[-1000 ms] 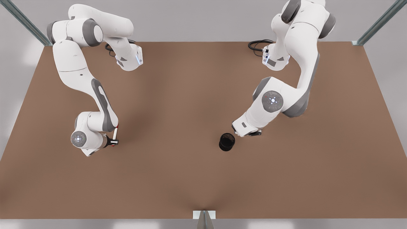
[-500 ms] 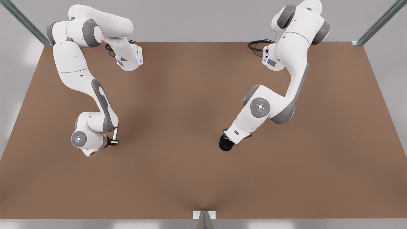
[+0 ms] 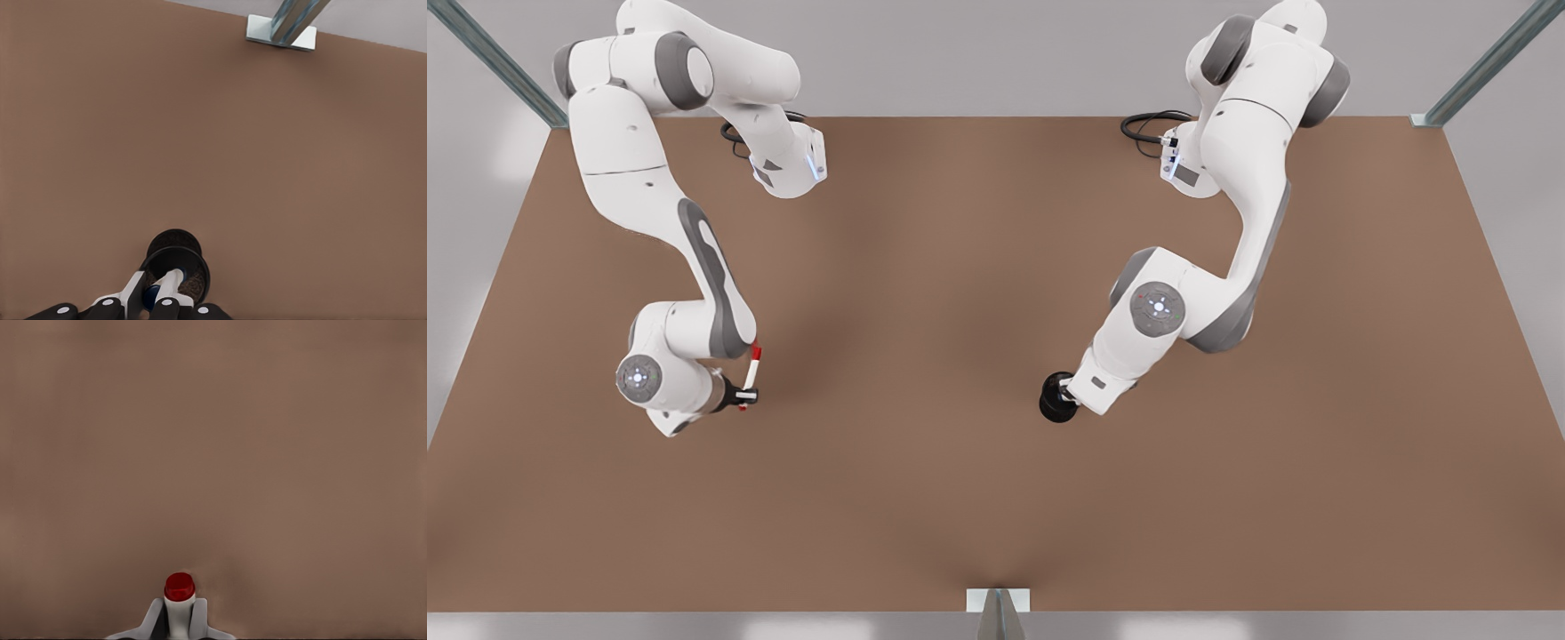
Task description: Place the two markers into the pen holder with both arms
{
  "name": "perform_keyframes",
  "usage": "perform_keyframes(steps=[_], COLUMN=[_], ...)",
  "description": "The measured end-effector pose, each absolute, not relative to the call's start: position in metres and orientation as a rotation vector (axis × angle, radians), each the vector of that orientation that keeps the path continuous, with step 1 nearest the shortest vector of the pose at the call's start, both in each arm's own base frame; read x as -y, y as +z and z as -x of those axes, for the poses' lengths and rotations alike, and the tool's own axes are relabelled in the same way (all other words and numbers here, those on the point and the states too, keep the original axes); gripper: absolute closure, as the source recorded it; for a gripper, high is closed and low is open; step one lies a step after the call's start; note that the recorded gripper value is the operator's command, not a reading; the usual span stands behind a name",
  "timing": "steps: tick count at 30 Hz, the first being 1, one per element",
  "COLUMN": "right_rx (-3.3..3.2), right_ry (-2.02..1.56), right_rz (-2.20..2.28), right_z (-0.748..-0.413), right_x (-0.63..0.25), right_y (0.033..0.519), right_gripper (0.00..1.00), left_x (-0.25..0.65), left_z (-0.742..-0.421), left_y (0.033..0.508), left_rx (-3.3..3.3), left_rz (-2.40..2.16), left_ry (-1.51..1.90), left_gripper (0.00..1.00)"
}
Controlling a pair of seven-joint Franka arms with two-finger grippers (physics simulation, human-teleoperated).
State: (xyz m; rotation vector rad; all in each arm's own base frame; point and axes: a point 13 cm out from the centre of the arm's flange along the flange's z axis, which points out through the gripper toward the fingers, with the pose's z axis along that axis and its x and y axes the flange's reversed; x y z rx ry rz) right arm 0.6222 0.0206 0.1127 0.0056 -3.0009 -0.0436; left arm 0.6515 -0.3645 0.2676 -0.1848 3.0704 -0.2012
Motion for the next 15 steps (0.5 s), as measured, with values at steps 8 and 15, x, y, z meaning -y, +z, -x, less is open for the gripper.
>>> perform_keyframes(steps=[8, 15], right_rx=[3.088, 3.070], right_ry=[-0.135, -0.227], right_rz=[-0.228, -0.342], right_z=[-0.639, -0.612], right_x=[-0.142, -0.250], right_y=[0.251, 0.295], right_gripper=[0.75, 0.75], left_x=[0.369, 0.122], left_z=[-0.639, -0.706], left_y=[0.247, 0.328], left_rx=[-3.118, -3.106], left_rz=[0.196, 0.559], left_ry=[-0.189, -0.162], left_gripper=[0.00, 0.00])
